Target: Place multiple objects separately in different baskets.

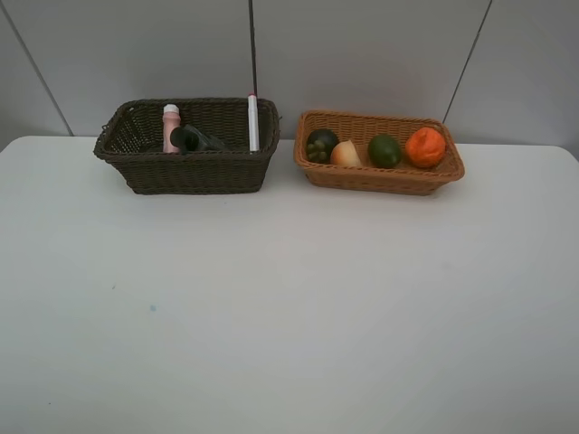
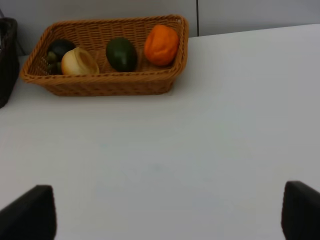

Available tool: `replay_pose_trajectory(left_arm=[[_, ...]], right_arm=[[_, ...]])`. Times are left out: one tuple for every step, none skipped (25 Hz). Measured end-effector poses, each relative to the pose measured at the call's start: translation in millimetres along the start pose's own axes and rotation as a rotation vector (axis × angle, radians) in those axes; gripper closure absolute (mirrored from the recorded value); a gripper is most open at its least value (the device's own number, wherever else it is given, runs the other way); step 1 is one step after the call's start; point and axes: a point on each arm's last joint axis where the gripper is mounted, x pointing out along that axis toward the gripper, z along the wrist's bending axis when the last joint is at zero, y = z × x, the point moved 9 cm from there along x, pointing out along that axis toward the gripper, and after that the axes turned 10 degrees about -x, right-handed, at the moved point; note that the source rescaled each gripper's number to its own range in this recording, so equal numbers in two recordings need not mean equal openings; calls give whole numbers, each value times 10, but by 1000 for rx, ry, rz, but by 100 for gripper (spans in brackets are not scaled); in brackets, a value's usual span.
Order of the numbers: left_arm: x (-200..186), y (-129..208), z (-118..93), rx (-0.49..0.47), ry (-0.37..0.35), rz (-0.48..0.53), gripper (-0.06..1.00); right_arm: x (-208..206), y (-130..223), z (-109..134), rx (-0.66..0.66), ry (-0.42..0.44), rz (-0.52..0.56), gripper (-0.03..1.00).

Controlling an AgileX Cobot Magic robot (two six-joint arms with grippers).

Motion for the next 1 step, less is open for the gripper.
replay_pose_trajectory(left_arm=[[0, 0, 0, 0, 0, 0, -6]], right_arm=[[0, 0, 0, 0, 0, 0, -3]])
